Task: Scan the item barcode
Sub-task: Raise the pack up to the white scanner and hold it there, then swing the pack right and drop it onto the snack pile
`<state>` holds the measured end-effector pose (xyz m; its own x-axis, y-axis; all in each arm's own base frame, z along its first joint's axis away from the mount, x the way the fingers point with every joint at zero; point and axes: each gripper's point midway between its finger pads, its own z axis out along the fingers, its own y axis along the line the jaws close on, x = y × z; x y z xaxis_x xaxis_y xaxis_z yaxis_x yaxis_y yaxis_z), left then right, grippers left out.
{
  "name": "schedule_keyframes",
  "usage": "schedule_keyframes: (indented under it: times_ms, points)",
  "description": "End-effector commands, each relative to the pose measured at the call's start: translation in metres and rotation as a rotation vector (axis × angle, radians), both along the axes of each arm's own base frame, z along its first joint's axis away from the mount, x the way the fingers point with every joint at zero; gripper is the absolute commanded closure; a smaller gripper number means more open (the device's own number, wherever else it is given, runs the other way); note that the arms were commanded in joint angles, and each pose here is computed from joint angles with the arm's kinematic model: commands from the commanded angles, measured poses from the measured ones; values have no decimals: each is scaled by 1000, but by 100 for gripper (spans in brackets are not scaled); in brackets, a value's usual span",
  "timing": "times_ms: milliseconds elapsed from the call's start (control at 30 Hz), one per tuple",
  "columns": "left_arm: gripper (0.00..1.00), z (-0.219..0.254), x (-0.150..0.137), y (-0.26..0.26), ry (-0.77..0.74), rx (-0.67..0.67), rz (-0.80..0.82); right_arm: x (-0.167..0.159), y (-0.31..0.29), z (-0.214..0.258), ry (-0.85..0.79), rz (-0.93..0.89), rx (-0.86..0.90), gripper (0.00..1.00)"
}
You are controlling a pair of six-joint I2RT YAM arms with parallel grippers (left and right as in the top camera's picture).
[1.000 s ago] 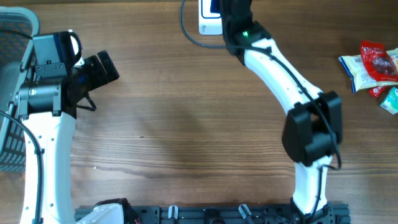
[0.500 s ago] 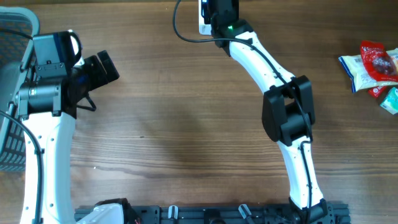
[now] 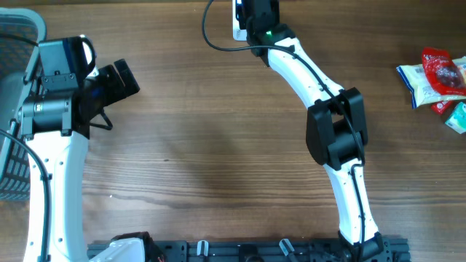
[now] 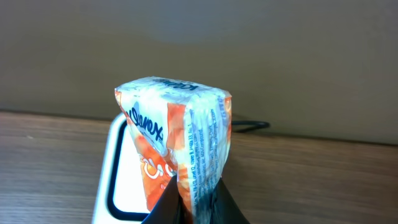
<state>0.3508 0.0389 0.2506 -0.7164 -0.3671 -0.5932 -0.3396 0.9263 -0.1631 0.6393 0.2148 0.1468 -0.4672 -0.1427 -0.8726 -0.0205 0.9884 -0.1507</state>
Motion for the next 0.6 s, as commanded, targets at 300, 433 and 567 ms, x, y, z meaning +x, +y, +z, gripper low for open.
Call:
schedule_keyframes:
  times_ms: [300,433,567]
  points:
    - [0,4,0,1,-13,-9,16,-6,-72,96,-113,-193,-17,96]
    - [0,4,0,1,-13,-10,16,-22,-148,142,-136,-356,-55,96]
    - [0,4,0,1,-13,-9,16,-51,-243,149,-66,-590,-144,96]
